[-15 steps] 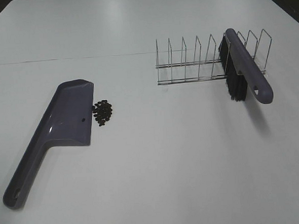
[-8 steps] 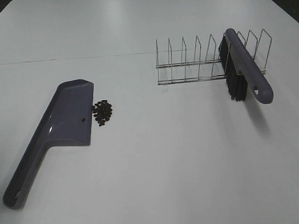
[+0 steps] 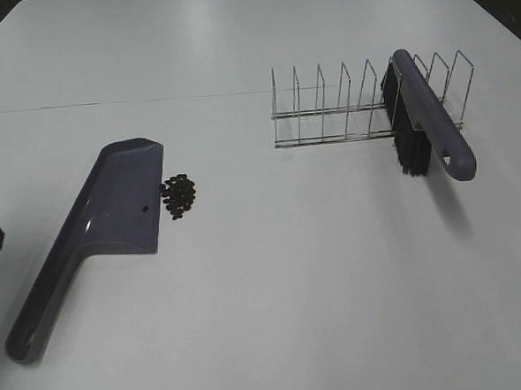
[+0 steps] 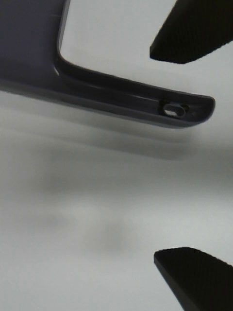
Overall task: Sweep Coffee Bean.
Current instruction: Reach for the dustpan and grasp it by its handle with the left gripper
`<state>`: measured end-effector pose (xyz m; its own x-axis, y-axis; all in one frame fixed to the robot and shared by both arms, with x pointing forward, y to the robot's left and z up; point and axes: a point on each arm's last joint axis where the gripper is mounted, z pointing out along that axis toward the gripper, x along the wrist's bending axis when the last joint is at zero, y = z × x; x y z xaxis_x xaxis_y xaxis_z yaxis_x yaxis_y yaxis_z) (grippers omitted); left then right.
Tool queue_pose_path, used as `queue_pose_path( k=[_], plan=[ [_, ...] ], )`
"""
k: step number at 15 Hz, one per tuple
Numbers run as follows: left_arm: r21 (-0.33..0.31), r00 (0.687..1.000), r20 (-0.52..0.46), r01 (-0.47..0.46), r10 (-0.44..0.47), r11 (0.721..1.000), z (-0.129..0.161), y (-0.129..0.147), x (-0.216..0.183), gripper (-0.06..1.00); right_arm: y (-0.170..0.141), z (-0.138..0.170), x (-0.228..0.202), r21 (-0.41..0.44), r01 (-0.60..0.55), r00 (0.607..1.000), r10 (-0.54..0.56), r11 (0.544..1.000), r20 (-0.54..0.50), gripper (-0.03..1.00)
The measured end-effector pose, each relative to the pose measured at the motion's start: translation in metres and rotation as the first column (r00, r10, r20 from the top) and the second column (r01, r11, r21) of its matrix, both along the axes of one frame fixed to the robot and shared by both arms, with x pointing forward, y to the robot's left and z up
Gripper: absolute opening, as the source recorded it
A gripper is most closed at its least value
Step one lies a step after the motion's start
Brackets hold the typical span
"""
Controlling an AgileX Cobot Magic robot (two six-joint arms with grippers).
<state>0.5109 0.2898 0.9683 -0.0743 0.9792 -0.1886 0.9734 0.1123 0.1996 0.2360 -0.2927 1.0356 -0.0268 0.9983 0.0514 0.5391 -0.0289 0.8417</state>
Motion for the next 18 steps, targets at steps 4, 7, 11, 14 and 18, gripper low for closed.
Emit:
queue_pose_path(
  k=[4,7,11,14,18],
  plan=[
    [0.013,0.994,-0.039,0.103,-0.102,0.995,-0.031,-0.049,0.023,0.93,0.0,0.0,0.0,0.0,0.0,1.0,0.0,1.0,0.0,0.76],
    [0.016,0.99,-0.1,0.105,-0.103,0.994,-0.051,-0.063,0.032,0.93,0.0,0.0,0.0,0.0,0.0,1.0,0.0,1.0,0.0,0.76],
    [0.03,0.99,-0.127,0.061,-0.056,0.998,-0.07,-0.063,0.04,0.93,0.0,0.0,0.0,0.0,0.0,1.0,0.0,1.0,0.0,0.76],
    [0.056,0.985,-0.151,0.09,-0.081,0.994,-0.077,-0.069,0.047,0.92,0.0,0.0,0.0,0.0,0.0,1.0,0.0,1.0,0.0,0.76],
    [0.077,0.98,-0.181,0.099,-0.083,0.992,-0.088,-0.077,0.051,0.91,0.0,0.0,0.0,0.0,0.0,1.0,0.0,1.0,0.0,0.76]
  ],
)
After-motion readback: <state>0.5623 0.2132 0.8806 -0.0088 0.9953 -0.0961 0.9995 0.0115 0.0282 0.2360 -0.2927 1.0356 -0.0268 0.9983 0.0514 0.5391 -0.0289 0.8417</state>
